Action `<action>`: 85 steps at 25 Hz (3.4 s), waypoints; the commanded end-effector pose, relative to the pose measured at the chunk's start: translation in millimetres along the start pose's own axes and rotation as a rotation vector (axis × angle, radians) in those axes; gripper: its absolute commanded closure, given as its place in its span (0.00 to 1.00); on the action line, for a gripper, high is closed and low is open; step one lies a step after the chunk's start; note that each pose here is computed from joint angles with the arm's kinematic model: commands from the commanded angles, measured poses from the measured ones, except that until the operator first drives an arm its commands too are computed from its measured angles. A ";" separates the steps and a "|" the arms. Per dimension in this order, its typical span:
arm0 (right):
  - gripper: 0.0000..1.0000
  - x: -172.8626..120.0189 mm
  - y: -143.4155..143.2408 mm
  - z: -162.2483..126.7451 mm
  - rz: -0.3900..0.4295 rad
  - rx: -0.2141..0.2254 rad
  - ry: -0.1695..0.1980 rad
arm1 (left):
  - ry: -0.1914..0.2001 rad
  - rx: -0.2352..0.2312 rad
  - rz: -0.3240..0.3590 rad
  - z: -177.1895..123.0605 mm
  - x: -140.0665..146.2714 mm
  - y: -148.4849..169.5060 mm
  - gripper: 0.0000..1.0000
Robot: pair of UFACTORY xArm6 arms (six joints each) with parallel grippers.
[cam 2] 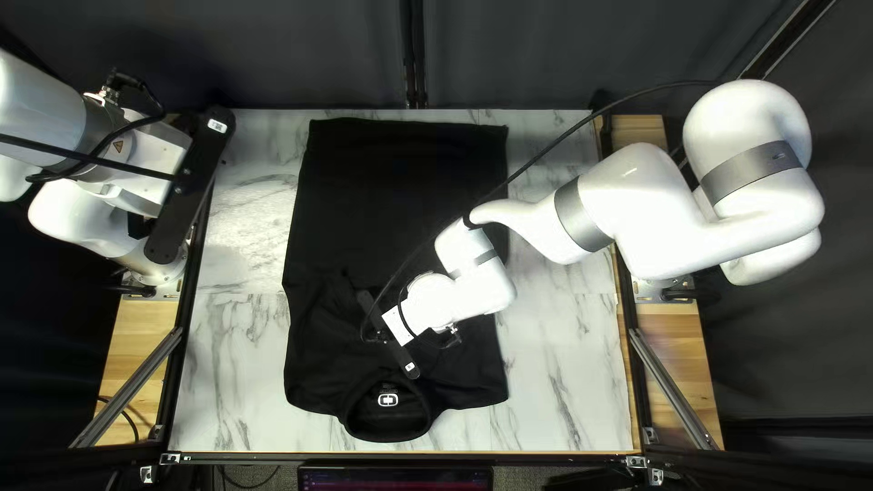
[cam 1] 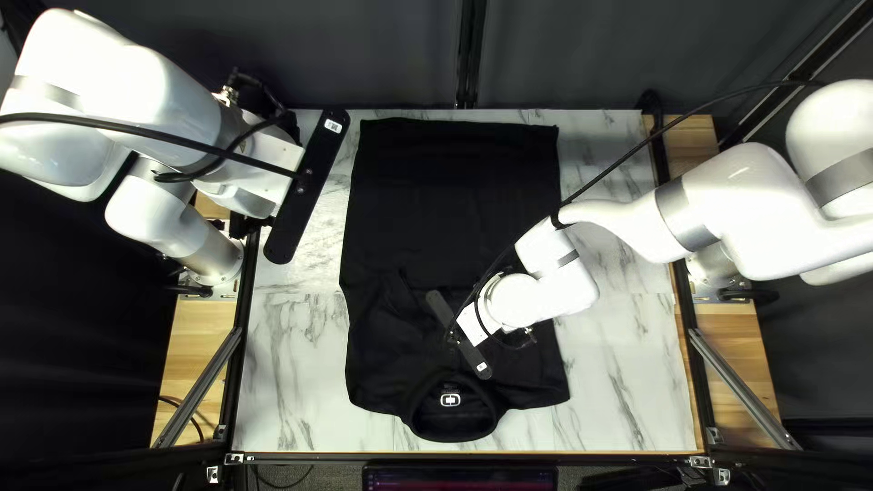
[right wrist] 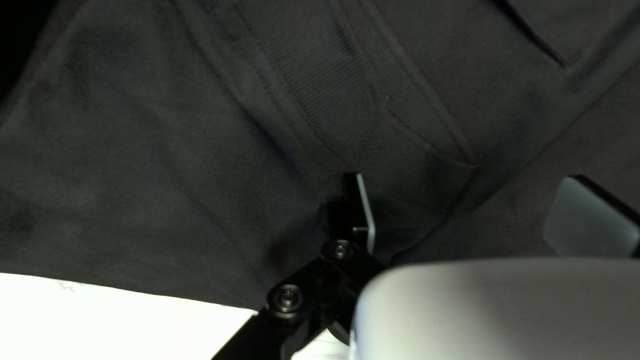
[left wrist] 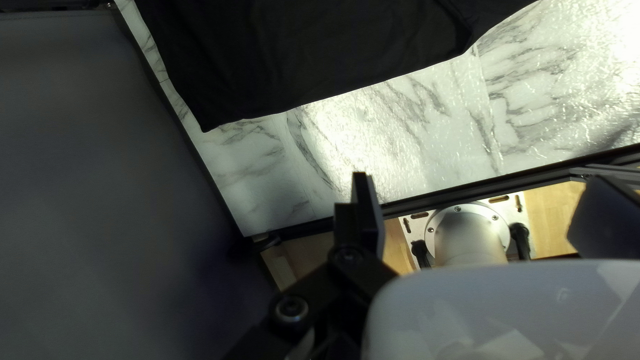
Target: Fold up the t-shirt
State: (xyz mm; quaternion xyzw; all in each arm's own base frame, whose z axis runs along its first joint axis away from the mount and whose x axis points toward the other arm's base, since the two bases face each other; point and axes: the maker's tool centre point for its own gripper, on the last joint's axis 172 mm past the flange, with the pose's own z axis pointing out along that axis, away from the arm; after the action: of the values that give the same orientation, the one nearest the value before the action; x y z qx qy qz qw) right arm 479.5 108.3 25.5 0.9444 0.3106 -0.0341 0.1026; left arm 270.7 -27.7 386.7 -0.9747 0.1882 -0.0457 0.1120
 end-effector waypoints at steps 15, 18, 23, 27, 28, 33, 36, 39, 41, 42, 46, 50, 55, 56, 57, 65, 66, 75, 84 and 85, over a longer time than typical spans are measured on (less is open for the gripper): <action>1.00 1.0 3.5 -0.9 -0.001 0.003 -0.004 | 0.000 0.000 0.000 0.0 0.0 0.0 0.00; 1.00 -2.3 4.3 -7.5 -0.001 -0.002 -0.008 | 0.000 0.000 0.000 0.0 0.0 0.0 0.00; 1.00 -12.7 7.4 -14.8 0.003 -0.006 -0.015 | 0.000 0.000 0.000 0.0 0.0 0.0 0.00; 1.00 -16.9 11.9 -18.0 0.004 -0.009 -0.018 | 0.000 0.000 0.000 0.0 0.0 0.0 0.00; 1.00 -18.3 13.7 -19.1 0.005 -0.010 -0.018 | 0.000 0.000 0.000 0.0 0.0 0.0 0.00; 1.00 -22.3 20.3 -18.6 0.005 -0.011 -0.014 | 0.000 0.000 0.000 0.0 0.0 0.0 0.00; 1.00 -22.0 22.3 -18.6 0.006 -0.014 -0.010 | 0.000 0.000 0.000 0.0 0.0 0.0 0.00; 1.00 -27.7 21.4 -18.3 0.012 -0.017 -0.006 | 0.000 0.000 0.000 0.0 0.0 0.0 0.00; 1.00 -32.1 19.8 -16.4 0.019 -0.018 -0.003 | 0.000 0.000 0.000 0.0 0.0 0.0 0.00; 1.00 -33.2 19.1 -15.1 0.020 -0.017 -0.002 | 0.000 0.000 0.000 0.0 0.0 0.0 0.00; 0.00 -35.0 16.0 -11.9 0.029 -0.011 0.001 | 0.000 0.000 0.000 0.0 0.0 0.0 0.00; 0.00 -32.9 14.7 -20.6 0.028 -0.017 0.006 | 0.000 0.000 0.000 0.0 0.0 0.0 0.00; 0.00 -24.8 10.6 -41.1 0.005 -0.041 0.009 | 0.000 0.000 0.000 0.0 0.0 0.0 0.00; 0.00 -21.7 9.2 -43.6 -0.002 -0.044 0.011 | 0.000 0.000 0.000 0.0 0.0 0.0 0.00; 0.00 -20.3 8.6 -44.5 -0.006 -0.046 0.013 | 0.000 0.000 0.000 0.0 0.0 0.0 0.00; 0.00 5.4 -7.0 -30.6 -0.155 -0.038 0.076 | 0.000 0.000 0.000 0.0 0.0 0.0 0.00; 0.00 6.6 -8.5 -29.3 -0.174 -0.034 0.081 | 0.000 0.000 0.000 0.0 0.0 0.0 0.00; 0.00 16.0 -14.6 -10.9 -0.284 -0.014 0.094 | 0.000 0.000 0.000 0.0 0.0 0.0 0.00; 0.00 25.0 -9.1 -4.8 -0.325 -0.022 0.091 | 0.000 0.000 0.000 0.0 0.0 0.0 0.00; 0.00 25.6 -10.6 -5.8 -0.327 -0.022 0.090 | 0.000 0.000 0.000 0.0 0.0 0.0 0.00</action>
State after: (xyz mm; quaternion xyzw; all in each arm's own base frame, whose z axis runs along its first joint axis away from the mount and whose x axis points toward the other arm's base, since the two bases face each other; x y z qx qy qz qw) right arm 493.6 131.1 25.9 0.8817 0.4628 -0.0043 0.0920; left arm 270.7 -27.7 386.7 -0.9747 0.1882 -0.0457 0.1120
